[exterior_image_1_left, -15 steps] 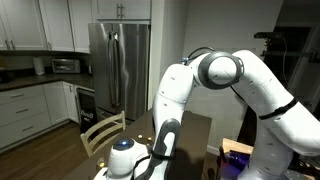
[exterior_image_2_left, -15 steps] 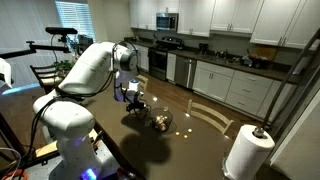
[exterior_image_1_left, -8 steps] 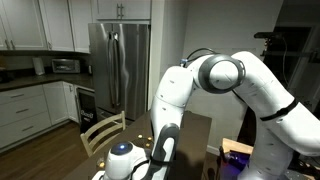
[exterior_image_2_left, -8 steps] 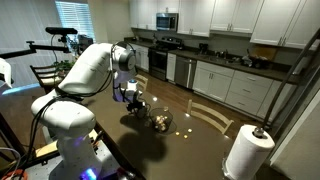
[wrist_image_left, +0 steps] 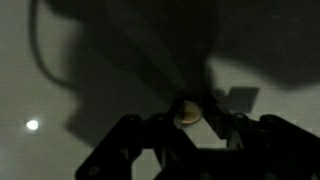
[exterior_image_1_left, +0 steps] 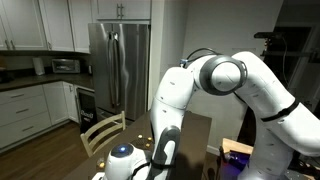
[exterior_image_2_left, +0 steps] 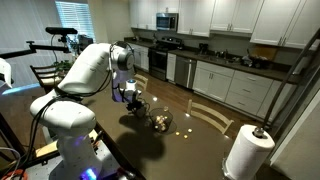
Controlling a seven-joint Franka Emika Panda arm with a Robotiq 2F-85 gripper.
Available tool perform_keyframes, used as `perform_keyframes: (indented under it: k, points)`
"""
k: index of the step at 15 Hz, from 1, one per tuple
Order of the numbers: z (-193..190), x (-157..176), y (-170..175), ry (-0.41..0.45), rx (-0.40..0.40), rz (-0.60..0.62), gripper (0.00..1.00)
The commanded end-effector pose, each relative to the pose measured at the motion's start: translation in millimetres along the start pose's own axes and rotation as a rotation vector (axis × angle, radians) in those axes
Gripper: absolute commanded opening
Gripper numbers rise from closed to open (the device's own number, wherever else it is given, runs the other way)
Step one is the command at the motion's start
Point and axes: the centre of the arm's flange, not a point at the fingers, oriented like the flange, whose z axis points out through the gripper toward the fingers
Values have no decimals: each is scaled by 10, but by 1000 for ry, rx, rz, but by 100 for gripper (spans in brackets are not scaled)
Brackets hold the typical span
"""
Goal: Put the plastic wrapper in the basket then put 3 the yellow objects in the basket, then put a plastic wrapper in the basket
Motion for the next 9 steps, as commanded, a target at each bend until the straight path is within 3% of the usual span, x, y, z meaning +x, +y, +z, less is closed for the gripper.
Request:
perform_keyframes:
  k: [1,9]
  points:
    - [99,-31,-46,14,-25,-4,2]
    - [-209,-73,61,-69,-80,85,4]
